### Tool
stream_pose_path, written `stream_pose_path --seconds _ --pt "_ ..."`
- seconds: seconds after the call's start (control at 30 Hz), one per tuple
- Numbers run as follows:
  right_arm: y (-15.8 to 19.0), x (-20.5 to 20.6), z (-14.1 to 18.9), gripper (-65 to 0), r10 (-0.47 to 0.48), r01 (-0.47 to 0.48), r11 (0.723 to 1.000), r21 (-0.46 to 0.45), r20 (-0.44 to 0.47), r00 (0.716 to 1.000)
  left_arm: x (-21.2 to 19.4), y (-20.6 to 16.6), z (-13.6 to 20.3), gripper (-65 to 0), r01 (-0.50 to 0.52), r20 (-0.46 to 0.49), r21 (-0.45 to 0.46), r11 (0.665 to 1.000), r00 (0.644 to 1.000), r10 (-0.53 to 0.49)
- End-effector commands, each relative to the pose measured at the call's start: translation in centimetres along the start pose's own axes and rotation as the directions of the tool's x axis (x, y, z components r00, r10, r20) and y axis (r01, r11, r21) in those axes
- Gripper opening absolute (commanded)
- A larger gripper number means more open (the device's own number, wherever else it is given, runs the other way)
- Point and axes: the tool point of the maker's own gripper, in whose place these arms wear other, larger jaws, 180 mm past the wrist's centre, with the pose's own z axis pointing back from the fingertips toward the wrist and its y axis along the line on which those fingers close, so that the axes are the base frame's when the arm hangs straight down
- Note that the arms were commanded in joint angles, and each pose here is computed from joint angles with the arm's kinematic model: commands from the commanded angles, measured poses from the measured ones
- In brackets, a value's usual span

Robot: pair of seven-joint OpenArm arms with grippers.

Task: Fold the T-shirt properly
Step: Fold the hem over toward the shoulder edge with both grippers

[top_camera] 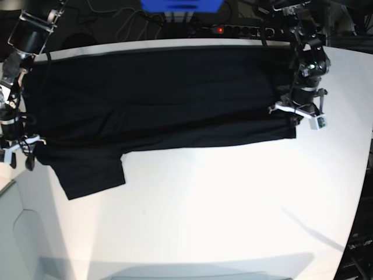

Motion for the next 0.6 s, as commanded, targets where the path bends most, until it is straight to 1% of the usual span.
stream_pose_path --seconds 0.0,0.1,0.27,0.4,0.57 --pt "0.1 3.0 -0.9 -29.6 0.022 -0.023 1.0 0.011 0.072 0.997 1.4 -0.2 0.2 -65.0 0.007 0.046 -0.007 1.0 0.999 -0.007" --pt "2.8 2.2 -2.7 -29.6 0.039 -0.039 0.996 0.081 0.001 0.999 1.3 -0.2 0.2 -65.0 0.007 0.045 -0.007 1.0 0.999 -0.007" --pt "5.6 2.0 -5.3 -29.4 0.06 -0.05 0.987 0.151 -0.069 0.996 1.3 -0.2 0.2 -65.0 0.007 0.042 -0.007 1.0 0.999 -0.007" --pt "6.1 0.0 -7.0 -29.4 0.103 -0.075 0.982 0.173 -0.157 0.982 1.3 -0.1 0.2 -65.0 0.009 0.042 -0.006 1.0 0.999 -0.008" --pt "5.2 -2.0 -7.9 -29.4 0.126 -0.091 0.984 0.155 -0.232 0.965 1.3 -0.2 0.2 -65.0 0.007 0.042 -0.007 1.0 0.999 -0.007"
